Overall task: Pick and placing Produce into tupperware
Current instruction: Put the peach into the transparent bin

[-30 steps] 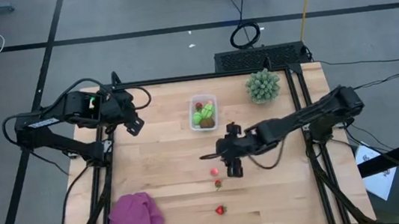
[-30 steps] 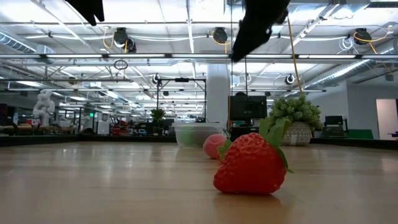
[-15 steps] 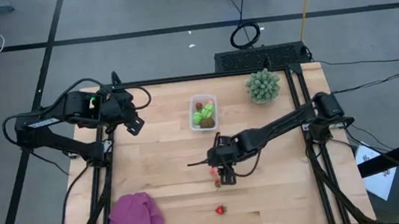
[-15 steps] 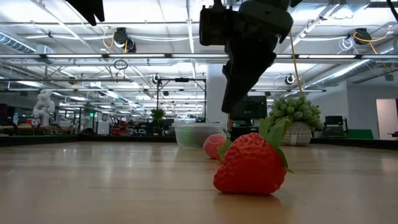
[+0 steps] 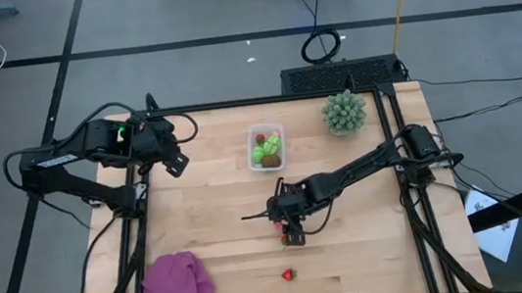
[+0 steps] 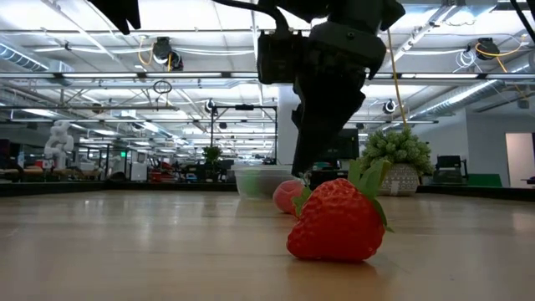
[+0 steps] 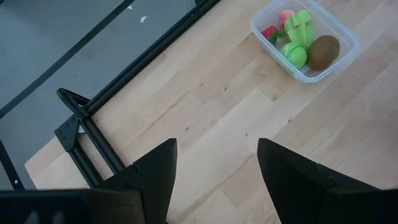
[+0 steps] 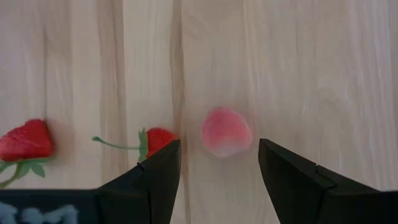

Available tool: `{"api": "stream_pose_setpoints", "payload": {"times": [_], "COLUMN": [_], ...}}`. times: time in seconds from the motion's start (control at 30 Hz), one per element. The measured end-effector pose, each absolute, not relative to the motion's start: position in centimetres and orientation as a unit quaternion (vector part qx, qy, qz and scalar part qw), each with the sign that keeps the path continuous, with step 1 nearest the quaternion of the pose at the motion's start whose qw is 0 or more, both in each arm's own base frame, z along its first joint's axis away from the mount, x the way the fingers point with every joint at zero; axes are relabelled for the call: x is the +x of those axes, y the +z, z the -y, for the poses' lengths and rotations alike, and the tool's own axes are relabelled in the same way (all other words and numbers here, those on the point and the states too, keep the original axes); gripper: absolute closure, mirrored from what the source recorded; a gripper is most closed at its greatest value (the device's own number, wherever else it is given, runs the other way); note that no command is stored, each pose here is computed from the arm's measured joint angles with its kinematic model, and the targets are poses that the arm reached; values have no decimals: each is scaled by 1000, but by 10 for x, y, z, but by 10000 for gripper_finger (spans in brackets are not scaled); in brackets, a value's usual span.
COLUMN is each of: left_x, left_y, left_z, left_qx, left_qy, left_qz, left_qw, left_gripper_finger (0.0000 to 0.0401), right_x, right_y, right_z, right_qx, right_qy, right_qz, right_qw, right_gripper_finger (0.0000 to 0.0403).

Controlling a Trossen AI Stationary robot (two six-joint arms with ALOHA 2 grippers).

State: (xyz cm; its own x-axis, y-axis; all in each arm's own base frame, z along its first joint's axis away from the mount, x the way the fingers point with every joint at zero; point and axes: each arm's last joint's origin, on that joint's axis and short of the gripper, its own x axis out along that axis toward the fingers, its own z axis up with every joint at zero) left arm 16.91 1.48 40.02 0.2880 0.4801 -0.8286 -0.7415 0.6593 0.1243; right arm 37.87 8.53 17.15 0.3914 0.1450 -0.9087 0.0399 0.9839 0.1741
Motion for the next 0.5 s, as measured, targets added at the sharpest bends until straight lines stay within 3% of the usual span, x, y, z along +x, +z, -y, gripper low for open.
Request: {"api": "stream_pose_setpoints", "payload": {"times": [0.5], "left_x": [169], "left_y": [400], "left_z": [-15], "left_qx": [-142], "left_qy": [386], "left_qz": [-455], "left_qw": [790], "left_gripper_finger": [173], "right_x": [382], "right_y": [172], "right_z": [-85], "right_qx": [86], "right_qy": [35], "right_qz": [-537], "right_qw": [838], "right_gripper_finger": [200]}}
